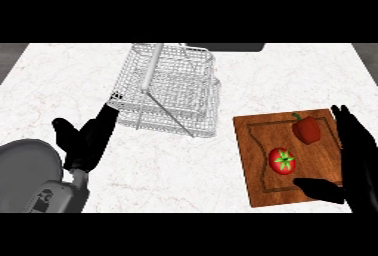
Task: Pick the bell pepper from the cutting board and place it in the tiered basket
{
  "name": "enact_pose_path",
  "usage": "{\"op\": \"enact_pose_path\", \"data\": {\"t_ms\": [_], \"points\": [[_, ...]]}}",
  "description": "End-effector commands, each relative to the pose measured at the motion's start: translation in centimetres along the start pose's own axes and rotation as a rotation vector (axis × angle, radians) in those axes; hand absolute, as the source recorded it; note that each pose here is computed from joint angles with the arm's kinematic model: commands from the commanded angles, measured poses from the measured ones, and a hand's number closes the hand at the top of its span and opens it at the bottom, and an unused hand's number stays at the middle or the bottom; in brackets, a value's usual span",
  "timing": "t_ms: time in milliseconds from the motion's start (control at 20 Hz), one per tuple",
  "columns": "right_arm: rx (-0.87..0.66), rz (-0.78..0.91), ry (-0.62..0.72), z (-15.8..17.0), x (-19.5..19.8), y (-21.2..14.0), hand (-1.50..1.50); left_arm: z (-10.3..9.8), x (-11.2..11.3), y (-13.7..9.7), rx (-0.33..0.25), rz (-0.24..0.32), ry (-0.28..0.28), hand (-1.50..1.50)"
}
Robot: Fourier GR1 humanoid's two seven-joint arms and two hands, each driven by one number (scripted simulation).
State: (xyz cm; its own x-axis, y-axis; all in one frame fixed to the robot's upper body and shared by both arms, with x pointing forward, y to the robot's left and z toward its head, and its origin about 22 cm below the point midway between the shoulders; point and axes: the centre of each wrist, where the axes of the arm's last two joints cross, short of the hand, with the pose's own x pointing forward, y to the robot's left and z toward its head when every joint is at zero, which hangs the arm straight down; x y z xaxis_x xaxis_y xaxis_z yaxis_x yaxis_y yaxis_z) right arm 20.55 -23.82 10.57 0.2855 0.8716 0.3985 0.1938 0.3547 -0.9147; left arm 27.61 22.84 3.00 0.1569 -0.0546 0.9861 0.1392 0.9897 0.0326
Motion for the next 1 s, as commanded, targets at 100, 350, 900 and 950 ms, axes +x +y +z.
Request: {"op": "enact_pose_path", "data": {"t_ms": [100,350,900,950], "points": [[0.034,0.051,0.065,-0.8,1.9,2.4,-1.5,1.8,-1.6,-0.5,-0.018,0.007,0.012,0.0],[0.104,0.064,0.071,-1.3,1.1,4.1,-1.5,-0.3,-0.2,0.9,-0.031,0.032,0.001,0.0],[-0.004,0.086,0.143,-1.4,-0.9,6.3,-1.5,-0.1,-1.4,0.6,-0.013,0.009,0.007,0.0],[-0.013,0.105,0.144,-2.1,-2.5,6.1,-1.5,-0.3,-1.4,0.8,-0.039,0.027,0.019,0.0]]}}
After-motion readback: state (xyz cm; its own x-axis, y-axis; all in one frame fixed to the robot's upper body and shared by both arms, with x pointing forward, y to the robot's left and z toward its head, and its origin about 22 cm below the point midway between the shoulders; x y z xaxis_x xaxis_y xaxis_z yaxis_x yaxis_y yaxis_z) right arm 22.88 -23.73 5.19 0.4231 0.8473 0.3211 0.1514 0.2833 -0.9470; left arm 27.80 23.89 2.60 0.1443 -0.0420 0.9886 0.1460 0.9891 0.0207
